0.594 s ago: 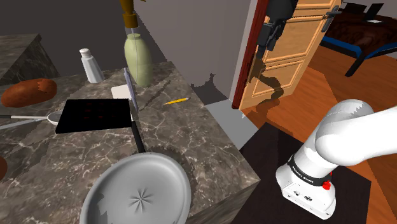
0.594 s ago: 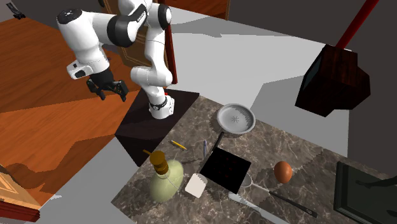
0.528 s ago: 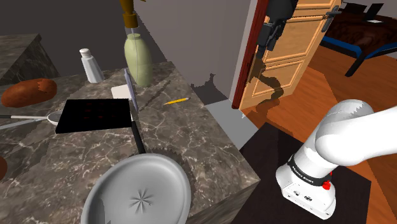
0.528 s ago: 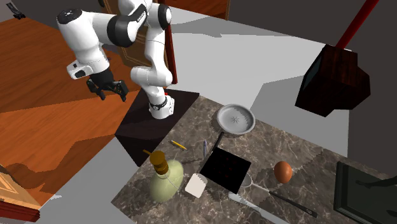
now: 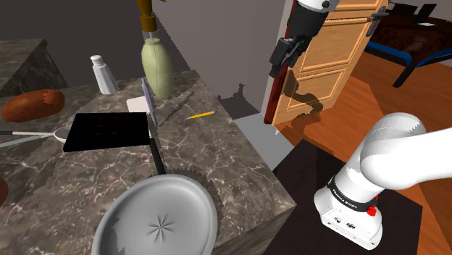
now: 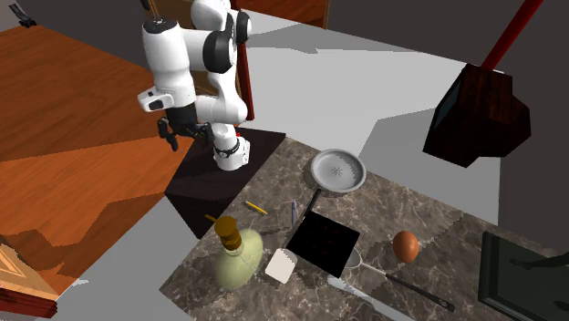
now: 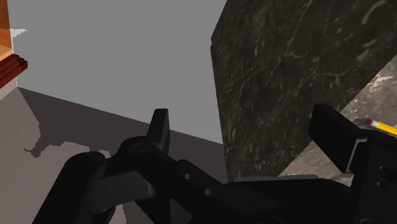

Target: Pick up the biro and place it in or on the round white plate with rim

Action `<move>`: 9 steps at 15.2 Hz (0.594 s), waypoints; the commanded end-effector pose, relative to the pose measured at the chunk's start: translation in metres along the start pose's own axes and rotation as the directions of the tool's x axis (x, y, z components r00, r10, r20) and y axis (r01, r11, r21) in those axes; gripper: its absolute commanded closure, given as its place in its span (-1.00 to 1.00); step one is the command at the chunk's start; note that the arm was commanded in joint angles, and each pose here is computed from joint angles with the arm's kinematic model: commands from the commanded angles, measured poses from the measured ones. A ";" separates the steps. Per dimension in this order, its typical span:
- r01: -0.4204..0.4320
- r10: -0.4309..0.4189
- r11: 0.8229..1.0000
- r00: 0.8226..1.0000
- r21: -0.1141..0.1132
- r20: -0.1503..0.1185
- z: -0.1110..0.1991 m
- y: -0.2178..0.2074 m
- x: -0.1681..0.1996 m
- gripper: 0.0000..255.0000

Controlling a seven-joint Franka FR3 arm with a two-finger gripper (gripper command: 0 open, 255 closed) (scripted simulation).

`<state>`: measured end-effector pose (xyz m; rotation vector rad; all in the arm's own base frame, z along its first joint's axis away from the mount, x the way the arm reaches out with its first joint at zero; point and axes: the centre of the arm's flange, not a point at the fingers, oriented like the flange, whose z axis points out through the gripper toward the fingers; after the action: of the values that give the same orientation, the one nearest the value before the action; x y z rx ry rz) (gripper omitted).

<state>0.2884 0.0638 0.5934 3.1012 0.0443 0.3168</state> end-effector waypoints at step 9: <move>-0.087 0.076 0.996 0.963 -0.031 -0.257 0.022 -0.138 -0.015 -1.00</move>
<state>0.2766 0.1837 0.5700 3.0152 -0.0697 0.6675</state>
